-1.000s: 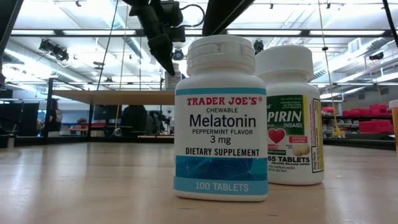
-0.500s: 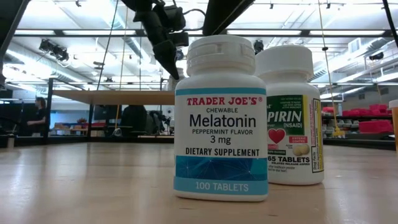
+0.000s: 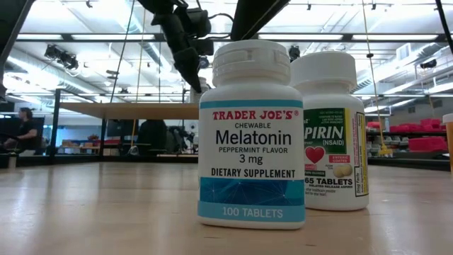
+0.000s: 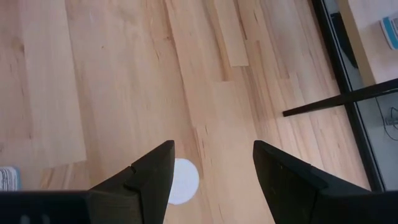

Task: Pick and place medicine bottles onto shelf by color
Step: Put the top light blue pill bottle on the shelf

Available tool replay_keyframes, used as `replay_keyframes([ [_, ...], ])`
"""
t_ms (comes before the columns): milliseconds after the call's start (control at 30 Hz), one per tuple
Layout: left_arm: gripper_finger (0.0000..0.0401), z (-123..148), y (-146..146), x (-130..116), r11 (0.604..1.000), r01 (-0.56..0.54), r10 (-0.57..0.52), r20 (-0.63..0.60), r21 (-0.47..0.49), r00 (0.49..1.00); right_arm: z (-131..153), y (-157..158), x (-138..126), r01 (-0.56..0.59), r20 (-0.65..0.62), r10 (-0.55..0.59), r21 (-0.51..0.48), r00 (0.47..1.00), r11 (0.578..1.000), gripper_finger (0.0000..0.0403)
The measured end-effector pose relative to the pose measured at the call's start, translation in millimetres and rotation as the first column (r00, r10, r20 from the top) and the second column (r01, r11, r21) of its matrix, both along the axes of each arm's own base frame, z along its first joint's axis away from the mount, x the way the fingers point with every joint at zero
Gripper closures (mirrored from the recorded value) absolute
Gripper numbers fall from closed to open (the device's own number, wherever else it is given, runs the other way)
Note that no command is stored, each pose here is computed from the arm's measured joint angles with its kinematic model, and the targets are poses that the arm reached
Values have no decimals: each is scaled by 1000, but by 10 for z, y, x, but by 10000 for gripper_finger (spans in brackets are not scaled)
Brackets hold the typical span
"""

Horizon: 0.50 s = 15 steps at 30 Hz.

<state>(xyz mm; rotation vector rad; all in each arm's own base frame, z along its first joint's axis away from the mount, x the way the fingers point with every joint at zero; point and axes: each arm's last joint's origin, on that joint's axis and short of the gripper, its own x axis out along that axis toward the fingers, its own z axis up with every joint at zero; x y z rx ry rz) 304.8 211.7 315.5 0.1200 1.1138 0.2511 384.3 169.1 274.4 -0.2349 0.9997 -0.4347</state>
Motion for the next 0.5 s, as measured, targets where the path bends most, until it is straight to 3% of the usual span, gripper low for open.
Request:
replay_keyframes([
  [367, 124, 106, -30, -45, 999, -15, 15, 3, 34, 1000, 1, 1, 2, 6, 6, -6, 6, 1000, 1000, 177],
  [500, 110, 287, -39, -60, 998, -20, 18, 26, 54, 999, 3, 3, 6, 6, 10, -6, 8, 1000, 1000, 177],
])
